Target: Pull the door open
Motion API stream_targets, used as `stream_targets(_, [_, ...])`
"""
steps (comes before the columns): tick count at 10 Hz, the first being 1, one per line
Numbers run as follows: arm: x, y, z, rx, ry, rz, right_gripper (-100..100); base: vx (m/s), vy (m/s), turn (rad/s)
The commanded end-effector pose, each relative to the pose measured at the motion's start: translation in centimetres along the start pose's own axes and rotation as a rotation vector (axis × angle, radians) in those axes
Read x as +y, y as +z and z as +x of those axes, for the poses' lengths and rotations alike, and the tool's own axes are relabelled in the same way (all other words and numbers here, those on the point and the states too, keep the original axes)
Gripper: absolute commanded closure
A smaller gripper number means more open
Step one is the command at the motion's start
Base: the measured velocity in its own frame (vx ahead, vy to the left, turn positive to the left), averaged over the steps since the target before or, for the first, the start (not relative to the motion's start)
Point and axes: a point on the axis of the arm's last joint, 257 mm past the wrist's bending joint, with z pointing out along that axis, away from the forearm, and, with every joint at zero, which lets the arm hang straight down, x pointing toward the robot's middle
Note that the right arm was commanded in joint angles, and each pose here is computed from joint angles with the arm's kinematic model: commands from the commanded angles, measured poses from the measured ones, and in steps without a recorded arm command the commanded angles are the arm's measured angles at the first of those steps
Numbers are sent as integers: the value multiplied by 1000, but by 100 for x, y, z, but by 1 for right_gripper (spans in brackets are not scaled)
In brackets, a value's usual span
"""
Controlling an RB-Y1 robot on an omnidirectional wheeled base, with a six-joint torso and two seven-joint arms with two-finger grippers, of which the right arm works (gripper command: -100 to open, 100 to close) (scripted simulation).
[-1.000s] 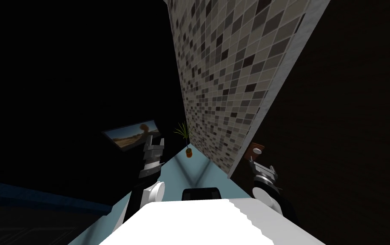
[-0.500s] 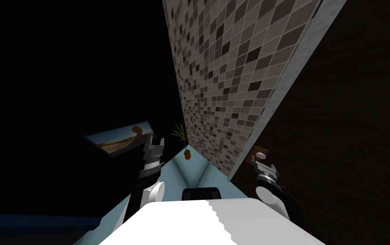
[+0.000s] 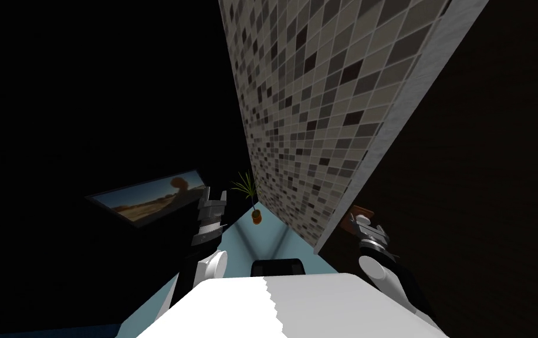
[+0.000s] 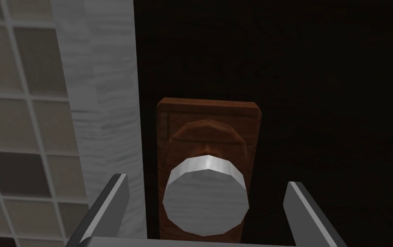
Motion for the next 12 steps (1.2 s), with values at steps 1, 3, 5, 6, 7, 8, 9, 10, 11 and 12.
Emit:
stream_targets(1, [66,65,4,-1,2,4,-100,117,-38,-44])
stream_targets(3, [81,82,7,-1,-1,5,-100,75,-15,-15])
stream_targets(5, [81,82,7,-1,-1,5,100,-15,5,-3])
stream_targets(6, [81,82,7,-1,-1,5,100,-14,3,14])
stream_targets(7, [81,82,7,-1,-1,5,100,0,0,0])
stream_targets(8, [81,82,7,-1,-1,5,100,0,0,0])
stream_targets(9, [81,82,7,-1,-1,5,100,0,0,0])
stream_targets(10, [-10,66,0,-3,0,27,100,-130,4,47])
stream_targets(11, [-38,62,1,-3,1,33,100,-196,20,54])
stream_targets(12, [-102,52,3,-3,2,48,100,-219,-1,53])
